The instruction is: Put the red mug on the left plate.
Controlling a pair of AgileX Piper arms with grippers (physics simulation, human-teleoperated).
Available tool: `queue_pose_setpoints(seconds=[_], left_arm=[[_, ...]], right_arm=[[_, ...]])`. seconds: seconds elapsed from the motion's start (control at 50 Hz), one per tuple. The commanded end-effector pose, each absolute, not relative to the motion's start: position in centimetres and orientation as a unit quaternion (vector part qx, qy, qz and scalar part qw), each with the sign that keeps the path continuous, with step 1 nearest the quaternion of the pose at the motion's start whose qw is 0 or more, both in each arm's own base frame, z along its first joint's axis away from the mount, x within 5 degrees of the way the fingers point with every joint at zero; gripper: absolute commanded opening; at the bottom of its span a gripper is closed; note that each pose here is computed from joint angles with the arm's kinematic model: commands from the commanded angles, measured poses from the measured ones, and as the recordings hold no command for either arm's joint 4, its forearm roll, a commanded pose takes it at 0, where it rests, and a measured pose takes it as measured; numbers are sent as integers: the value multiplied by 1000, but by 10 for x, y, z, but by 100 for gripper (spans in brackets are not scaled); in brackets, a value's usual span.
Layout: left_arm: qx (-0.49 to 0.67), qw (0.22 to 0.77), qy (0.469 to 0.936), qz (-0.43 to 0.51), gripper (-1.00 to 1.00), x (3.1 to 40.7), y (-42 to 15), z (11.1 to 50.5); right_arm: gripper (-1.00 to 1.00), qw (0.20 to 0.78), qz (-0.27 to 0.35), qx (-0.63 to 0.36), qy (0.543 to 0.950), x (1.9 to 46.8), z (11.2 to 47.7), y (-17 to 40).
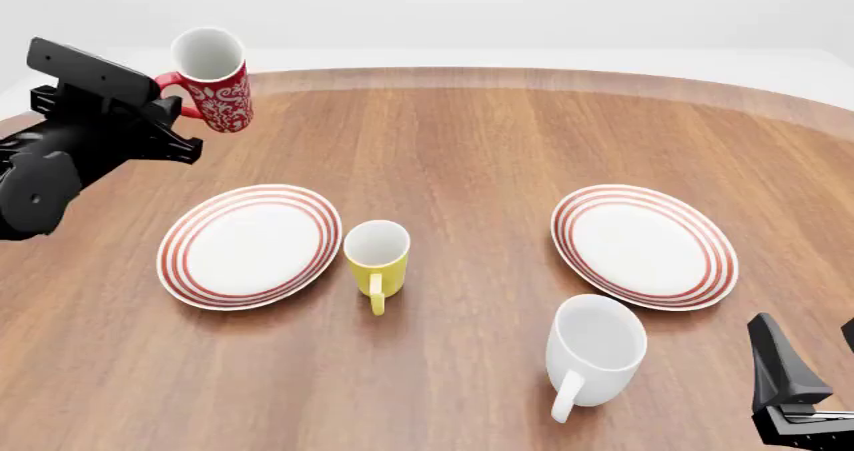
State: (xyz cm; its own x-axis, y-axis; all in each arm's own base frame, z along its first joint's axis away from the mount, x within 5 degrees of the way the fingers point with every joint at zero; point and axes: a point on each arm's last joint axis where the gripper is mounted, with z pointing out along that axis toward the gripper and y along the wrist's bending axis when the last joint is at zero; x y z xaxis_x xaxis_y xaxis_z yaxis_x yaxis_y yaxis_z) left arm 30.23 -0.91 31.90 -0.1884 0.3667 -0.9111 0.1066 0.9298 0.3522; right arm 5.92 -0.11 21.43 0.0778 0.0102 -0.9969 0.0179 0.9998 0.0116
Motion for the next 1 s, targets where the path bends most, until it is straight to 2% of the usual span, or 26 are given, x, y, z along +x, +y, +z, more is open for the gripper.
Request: queue_pose_setpoints(seconds=[0.02, 0.32, 1.0], left_arm=[[108, 596, 789, 106, -100, 332, 13, 292], [82, 571, 813, 74, -100, 359, 10, 237], [48, 537, 841, 43, -100, 329, 8, 180]], right_arm=[[100, 734, -3, 10, 679, 59, 214, -1], [100, 734, -3, 10, 679, 59, 214, -1], [100, 734, -3, 10, 679, 59, 214, -1]])
